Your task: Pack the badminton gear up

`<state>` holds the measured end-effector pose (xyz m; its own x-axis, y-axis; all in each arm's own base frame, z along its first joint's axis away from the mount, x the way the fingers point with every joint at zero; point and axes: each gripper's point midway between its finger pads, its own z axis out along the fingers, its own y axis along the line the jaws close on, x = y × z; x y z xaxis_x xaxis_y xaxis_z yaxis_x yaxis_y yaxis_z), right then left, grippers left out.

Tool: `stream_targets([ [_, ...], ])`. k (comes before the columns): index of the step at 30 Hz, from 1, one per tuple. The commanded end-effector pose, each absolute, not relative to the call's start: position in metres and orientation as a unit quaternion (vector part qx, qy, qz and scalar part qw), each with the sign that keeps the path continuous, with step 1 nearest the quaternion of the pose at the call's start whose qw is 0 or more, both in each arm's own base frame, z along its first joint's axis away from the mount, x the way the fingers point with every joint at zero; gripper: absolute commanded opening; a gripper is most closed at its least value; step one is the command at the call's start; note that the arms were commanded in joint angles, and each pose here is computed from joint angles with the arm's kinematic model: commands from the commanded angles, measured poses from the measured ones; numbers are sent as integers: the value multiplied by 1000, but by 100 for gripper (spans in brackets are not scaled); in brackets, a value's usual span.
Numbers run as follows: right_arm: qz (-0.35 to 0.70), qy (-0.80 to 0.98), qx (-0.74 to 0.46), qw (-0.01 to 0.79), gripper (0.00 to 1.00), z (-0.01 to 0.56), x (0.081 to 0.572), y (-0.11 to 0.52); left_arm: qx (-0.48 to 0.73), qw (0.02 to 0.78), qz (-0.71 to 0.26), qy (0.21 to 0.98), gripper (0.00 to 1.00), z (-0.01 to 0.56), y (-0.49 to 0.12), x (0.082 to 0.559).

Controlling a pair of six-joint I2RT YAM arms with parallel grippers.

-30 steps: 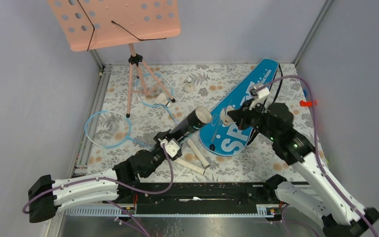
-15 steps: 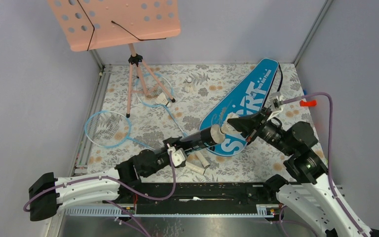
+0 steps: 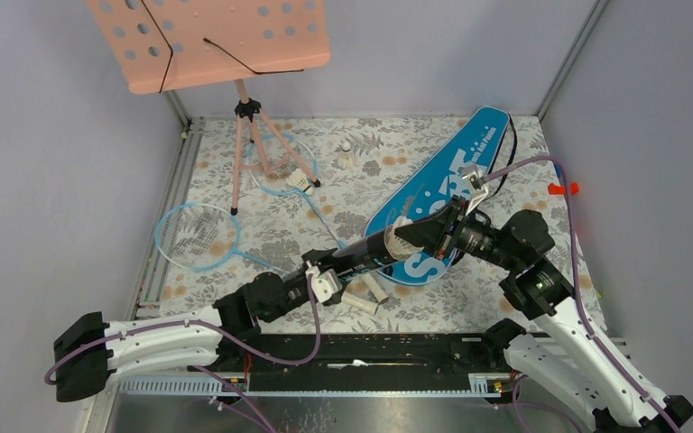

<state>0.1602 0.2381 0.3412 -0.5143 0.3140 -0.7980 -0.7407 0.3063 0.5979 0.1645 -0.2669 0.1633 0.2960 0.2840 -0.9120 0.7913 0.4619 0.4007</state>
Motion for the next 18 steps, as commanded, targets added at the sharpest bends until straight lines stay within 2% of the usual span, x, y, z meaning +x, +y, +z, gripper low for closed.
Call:
stream_targets([
  [1, 563, 657, -193, 463, 22, 340, 153, 239, 433, 701, -266, 500, 6, 226, -283, 157],
  [4, 541, 679, -200, 454, 47, 331, 154, 237, 435, 701, -269, 497, 6, 226, -285, 155],
  [6, 521, 695, -205, 451, 56, 330, 154, 232, 435, 700, -266, 500, 6, 225, -284, 157],
  [10, 489, 710, -208, 462, 68, 335, 152, 221, 438, 695, -260, 507, 6, 220, -283, 158],
  [12, 456, 731, -189, 472, 81, 333, 154, 207, 440, 694, -260, 507, 5, 217, -282, 157],
  [14, 435, 746, -181, 471, 90, 328, 155, 200, 443, 693, -261, 505, 5, 216, -282, 156],
  [15, 426, 754, -181, 467, 98, 325, 155, 197, 445, 693, -262, 503, 5, 216, -282, 155],
  [18, 407, 778, -183, 442, 100, 313, 153, 194, 455, 689, -264, 499, 5, 213, -283, 151],
])
